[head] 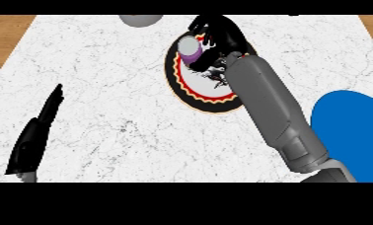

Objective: Pick the can from the plate and place it in the plate

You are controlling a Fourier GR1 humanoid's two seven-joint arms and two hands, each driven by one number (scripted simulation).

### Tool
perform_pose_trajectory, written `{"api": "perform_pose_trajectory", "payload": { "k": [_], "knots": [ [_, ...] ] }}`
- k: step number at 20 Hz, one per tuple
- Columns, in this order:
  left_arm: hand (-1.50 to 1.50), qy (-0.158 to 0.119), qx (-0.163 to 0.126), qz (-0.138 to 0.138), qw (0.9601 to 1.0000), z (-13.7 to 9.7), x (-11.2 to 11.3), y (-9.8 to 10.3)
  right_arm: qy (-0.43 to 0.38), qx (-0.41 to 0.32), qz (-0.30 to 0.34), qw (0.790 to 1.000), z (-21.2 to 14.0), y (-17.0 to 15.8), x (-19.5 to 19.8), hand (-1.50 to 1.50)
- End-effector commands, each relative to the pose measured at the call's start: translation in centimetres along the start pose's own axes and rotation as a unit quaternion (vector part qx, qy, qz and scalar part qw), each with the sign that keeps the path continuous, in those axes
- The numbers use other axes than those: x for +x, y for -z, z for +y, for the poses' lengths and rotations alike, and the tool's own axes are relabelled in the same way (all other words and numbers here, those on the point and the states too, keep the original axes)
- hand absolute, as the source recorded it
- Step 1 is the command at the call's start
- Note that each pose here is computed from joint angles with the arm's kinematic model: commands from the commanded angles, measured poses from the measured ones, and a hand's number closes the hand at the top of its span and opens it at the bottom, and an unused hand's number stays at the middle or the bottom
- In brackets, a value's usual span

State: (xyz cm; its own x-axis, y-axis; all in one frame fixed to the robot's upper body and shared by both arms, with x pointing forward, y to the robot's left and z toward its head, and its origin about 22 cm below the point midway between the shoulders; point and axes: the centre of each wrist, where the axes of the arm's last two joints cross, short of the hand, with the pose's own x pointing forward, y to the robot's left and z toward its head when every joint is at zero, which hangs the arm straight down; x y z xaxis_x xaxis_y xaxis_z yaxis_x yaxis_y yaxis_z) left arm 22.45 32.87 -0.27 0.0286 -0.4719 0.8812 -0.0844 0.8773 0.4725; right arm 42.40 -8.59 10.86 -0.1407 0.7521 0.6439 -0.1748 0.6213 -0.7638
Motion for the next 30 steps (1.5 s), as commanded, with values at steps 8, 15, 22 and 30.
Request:
{"api": "perform_pose_trajectory", "payload": {
  "k": [8,15,22,30],
  "knots": [
    [0.0,-0.002,0.002,0.006,1.0,1.6,-0.7,-0.4,0.126,-0.085,-0.009,0.988,-0.8,1.4,-0.3,-1.5],
    [0.0,0.001,0.014,0.01,0.9999,0.1,-1.2,-0.6,0.21,-0.2,0.032,0.956,-6.5,0.7,-5.3,-1.5],
    [0.0,-0.002,0.007,0.01,0.9999,0.8,1.5,-0.2,0.311,-0.218,-0.01,0.925,-10.4,-3.2,-14.7,-1.5],
    [0.0,-0.001,0.006,0.006,1.0,0.5,-0.4,-0.7,0.292,-0.227,-0.053,0.928,-15.6,-7.6,-22.0,-1.5]
  ]
}}
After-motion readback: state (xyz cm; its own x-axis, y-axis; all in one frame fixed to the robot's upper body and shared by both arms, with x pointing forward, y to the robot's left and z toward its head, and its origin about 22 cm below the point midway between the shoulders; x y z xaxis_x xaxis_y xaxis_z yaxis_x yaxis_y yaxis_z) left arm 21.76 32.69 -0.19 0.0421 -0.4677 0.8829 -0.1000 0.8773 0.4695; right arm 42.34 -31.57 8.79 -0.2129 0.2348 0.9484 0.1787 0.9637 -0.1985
